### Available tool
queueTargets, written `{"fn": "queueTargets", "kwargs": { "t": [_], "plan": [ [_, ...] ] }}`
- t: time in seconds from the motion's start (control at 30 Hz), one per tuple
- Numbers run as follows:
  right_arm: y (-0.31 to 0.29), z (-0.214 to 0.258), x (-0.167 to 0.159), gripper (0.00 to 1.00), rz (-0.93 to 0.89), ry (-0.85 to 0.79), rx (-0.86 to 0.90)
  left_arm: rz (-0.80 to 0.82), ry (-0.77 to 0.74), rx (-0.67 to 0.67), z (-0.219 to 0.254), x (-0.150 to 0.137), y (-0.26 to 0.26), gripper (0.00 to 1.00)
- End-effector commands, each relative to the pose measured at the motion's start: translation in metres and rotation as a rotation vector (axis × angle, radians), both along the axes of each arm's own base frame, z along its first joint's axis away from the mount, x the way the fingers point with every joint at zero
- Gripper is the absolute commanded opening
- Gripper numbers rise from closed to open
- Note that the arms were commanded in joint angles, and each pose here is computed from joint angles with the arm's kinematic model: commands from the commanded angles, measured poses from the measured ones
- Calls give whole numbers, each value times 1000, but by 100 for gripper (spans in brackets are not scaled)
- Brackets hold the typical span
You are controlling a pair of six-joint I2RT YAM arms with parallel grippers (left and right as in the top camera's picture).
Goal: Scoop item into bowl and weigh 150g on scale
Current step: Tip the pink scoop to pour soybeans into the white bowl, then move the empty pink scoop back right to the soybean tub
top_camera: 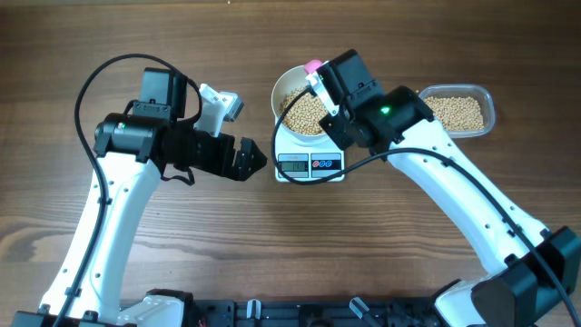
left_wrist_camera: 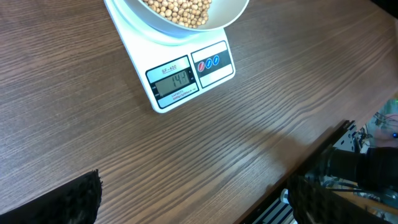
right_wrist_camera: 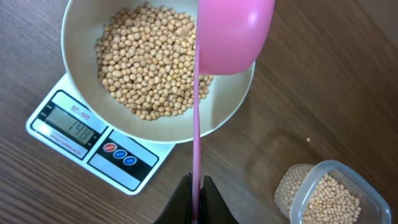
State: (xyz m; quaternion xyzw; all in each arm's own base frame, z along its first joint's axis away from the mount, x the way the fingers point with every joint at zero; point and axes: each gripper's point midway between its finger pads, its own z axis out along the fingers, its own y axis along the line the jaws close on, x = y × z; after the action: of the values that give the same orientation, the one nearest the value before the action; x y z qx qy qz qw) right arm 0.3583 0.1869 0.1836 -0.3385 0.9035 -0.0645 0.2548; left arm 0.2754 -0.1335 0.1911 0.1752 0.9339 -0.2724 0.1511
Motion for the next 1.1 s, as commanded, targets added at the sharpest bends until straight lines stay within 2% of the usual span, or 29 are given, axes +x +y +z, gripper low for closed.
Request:
{"fn": "queueTargets", "kwargs": {
  "t": [0.0, 0.57, 0.73, 0.93, 1.07],
  "plan": [
    [0, 18, 5, 4, -19, -52, 22, -9, -2, -19, 3, -3, -4, 100],
    [-5, 28, 7, 4, 3, -145, -132, -9, -2, -19, 3, -3, -4, 100],
    [7, 28, 4, 4, 43, -142, -105, -9, -2, -19, 3, -3, -4, 100],
    [11, 29, 4, 4, -19, -127, -13, -9, -2, -19, 3, -3, -4, 100],
    [4, 37, 2, 4, -70, -70, 136, -9, -2, -19, 3, -3, -4, 100]
  ]
}}
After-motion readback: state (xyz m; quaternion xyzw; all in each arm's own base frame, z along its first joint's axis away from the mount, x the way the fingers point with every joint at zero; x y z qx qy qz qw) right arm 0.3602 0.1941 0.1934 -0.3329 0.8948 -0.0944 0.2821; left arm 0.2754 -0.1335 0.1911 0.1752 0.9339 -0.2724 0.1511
